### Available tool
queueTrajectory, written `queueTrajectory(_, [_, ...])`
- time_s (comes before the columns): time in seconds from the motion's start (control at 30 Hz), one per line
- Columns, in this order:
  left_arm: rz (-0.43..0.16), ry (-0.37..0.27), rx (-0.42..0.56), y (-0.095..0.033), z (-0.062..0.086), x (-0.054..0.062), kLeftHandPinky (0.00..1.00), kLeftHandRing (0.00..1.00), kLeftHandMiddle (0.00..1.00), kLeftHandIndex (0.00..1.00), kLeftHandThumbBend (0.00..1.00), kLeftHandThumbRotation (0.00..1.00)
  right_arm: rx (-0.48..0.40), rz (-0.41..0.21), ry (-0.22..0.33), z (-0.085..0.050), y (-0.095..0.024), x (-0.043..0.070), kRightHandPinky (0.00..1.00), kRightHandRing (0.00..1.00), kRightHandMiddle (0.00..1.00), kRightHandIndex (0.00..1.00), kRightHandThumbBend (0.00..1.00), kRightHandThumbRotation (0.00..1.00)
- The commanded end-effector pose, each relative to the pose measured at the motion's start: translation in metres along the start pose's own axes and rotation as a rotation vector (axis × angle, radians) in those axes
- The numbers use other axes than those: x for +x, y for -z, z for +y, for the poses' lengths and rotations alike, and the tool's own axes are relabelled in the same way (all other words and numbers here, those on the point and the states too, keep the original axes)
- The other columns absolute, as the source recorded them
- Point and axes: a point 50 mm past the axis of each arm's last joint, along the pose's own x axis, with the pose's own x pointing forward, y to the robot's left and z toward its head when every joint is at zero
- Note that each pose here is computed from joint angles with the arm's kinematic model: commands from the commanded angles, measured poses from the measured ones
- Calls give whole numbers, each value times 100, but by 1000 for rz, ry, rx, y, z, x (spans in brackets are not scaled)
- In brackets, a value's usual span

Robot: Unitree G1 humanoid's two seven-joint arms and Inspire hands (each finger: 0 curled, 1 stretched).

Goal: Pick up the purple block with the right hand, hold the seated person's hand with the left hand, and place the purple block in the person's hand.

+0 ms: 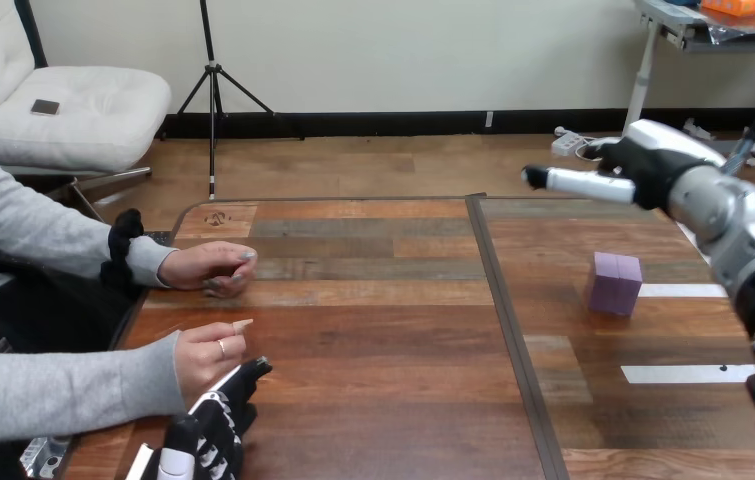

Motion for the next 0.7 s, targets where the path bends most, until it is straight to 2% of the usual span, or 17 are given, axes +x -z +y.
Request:
queueTrajectory(0.0, [-112, -2, -36, -12, -12, 10, 100, 100, 95, 85, 81, 100, 30, -21, -29, 20, -2, 2, 65, 77, 80, 89, 99, 100])
queueTrajectory(0.23, [-117, 9, -39, -14, -12, 8, 100, 100, 96, 85, 80, 100, 75, -26, -87, 46, 2, 2, 68, 79, 82, 88, 96, 100])
queueTrajectory(0.67, [-126, 8, -43, -16, -11, 7, 100, 100, 96, 86, 79, 100, 68, -11, -169, 82, 11, -2, 73, 82, 85, 85, 93, 100])
